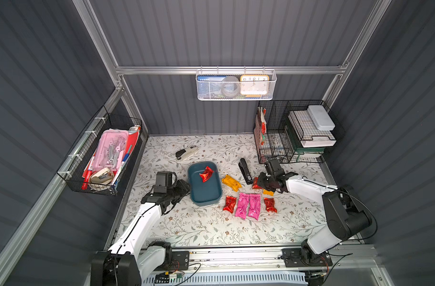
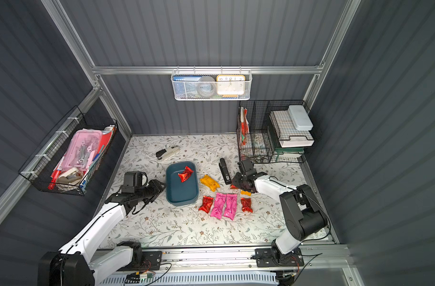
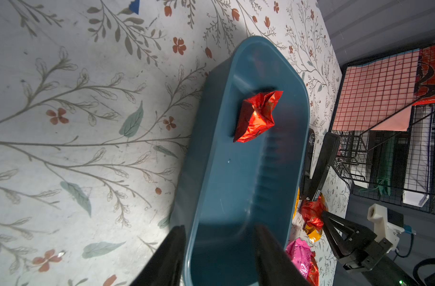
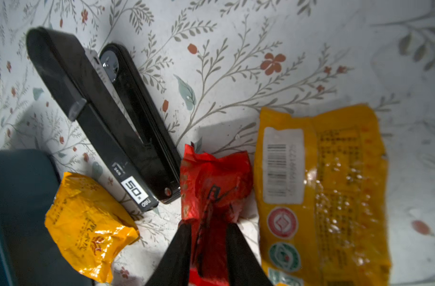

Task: Take the tea bags out of the storage box
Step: Place the tea bag at the center of the board, then pick up the tea bag from the storage box.

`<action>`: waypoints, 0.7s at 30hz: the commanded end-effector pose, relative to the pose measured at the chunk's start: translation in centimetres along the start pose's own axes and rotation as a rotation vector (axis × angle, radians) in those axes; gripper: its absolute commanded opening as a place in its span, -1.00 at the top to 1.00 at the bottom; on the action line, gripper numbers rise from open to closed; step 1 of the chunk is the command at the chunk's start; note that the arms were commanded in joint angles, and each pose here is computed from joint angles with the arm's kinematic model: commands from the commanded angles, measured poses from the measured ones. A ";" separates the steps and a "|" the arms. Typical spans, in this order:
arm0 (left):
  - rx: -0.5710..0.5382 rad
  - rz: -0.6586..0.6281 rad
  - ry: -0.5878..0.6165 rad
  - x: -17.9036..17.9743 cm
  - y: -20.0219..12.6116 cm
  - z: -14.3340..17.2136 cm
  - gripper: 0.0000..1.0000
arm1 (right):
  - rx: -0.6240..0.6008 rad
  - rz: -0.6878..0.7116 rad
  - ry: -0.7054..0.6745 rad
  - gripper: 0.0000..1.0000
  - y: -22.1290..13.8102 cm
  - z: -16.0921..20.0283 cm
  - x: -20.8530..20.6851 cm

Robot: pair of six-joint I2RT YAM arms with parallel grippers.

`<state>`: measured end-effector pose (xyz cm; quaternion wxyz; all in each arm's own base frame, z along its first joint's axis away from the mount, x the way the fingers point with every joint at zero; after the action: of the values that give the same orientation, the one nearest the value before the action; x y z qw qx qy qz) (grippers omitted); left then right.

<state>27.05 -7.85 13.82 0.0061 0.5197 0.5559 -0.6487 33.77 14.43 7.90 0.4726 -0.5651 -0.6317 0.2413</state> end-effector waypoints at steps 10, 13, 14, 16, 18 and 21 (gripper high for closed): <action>-0.007 0.012 0.036 -0.1 0.4 -0.3 0.01 | -0.146 -0.110 -0.139 0.23 -8.0 -2.7 4.3; 0.005 -0.005 0.051 0.0 0.6 -0.4 0.00 | -0.139 -0.149 -0.269 0.17 -9.1 -1.9 8.0; 0.011 -0.003 0.052 -0.1 0.7 -0.4 0.00 | -0.145 -0.162 -0.314 0.13 -9.4 -1.8 9.3; -0.002 0.013 0.059 -0.9 0.5 -0.8 -0.01 | -0.151 -0.180 -0.403 0.07 -9.7 -1.2 12.1; -0.029 0.040 0.057 -2.1 0.3 -1.6 -0.01 | -0.146 -0.205 -0.444 0.06 -9.7 -0.9 14.0; -0.032 0.070 0.042 -3.7 0.0 -2.2 -0.01 | -0.135 -0.224 -0.443 0.06 -9.2 -0.8 15.5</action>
<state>28.60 -8.05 14.17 -0.0006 0.5286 0.5559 -0.6415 31.10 26.57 21.83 0.3147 -0.4486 -0.8021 0.2372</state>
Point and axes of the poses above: each gripper's point midway between its finger pads, its own y axis out along the fingers, its own x axis along the line the jaws close on, z = x × y, the point moved 3 cm from there along -y, back along the fingers, and after that the axes turned 13 degrees about -y, right-handed, at the moved point
